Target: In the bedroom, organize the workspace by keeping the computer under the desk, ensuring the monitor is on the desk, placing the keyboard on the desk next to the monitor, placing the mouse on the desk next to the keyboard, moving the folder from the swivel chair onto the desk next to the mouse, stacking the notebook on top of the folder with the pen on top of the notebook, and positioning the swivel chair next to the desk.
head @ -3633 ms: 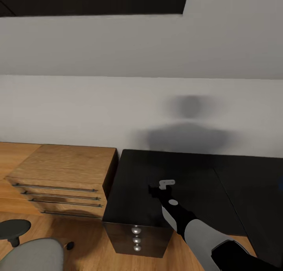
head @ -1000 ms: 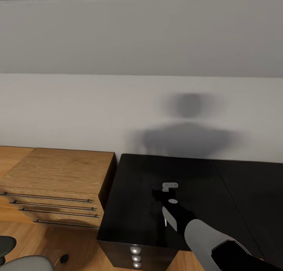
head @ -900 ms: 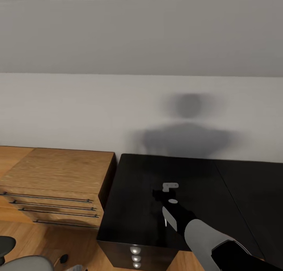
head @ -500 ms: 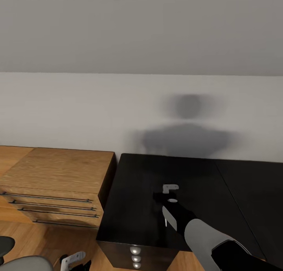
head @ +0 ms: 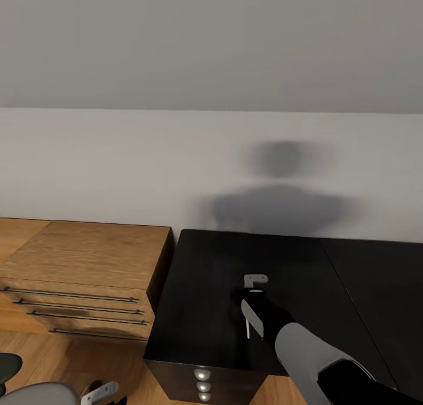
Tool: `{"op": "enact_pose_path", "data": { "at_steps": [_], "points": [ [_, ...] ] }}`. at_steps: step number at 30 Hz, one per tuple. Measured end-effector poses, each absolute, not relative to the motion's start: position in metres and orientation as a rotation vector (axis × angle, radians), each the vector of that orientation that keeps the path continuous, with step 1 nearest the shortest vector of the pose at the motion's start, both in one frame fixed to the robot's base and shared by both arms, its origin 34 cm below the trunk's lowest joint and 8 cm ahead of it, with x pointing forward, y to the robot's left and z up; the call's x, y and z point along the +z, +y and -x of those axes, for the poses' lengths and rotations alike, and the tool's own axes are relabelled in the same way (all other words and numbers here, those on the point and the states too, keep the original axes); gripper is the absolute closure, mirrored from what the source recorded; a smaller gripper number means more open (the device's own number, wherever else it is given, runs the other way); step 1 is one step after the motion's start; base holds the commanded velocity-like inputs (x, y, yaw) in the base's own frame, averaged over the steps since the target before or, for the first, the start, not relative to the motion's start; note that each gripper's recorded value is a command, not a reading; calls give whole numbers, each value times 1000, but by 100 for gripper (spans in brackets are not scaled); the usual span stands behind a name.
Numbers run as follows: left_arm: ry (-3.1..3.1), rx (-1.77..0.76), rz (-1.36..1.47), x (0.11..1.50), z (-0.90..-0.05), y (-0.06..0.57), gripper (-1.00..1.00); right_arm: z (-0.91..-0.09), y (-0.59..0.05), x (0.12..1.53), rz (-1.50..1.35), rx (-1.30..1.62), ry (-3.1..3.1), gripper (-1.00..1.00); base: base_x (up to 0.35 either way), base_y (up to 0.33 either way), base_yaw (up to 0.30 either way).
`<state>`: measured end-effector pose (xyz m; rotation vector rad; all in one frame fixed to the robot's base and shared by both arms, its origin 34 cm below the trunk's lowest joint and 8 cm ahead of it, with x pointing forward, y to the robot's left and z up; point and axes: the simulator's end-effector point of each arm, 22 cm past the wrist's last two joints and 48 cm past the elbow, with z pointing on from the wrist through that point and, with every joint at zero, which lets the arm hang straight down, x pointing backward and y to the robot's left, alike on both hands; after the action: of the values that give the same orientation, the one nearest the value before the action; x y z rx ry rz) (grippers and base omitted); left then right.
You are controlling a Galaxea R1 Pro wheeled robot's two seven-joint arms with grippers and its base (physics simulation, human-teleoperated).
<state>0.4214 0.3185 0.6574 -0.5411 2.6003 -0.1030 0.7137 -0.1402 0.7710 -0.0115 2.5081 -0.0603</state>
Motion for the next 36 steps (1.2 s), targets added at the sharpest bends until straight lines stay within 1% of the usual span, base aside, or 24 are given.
{"op": "enact_pose_path", "data": {
  "at_steps": [8, 14, 19, 36],
  "points": [
    [2598, -77, 601, 655, -413, 333, -100, -709, -143, 778, -76, -33, 2620, -100, 0, 0, 0],
    [2606, -70, 624, 651, -407, 336, -100, -706, -147, 783, -76, -53, 2682, -100, 0, 0, 0],
    [2608, -70, 631, 650, -405, 336, -100, -720, -152, 801, -78, -80, 2698, -100, 0, 0, 0],
    [2625, -69, 647, 645, -396, 336, -100, -734, -149, 835, -74, -27, 2812, -100, 0, 0, 0]
  ]
}}
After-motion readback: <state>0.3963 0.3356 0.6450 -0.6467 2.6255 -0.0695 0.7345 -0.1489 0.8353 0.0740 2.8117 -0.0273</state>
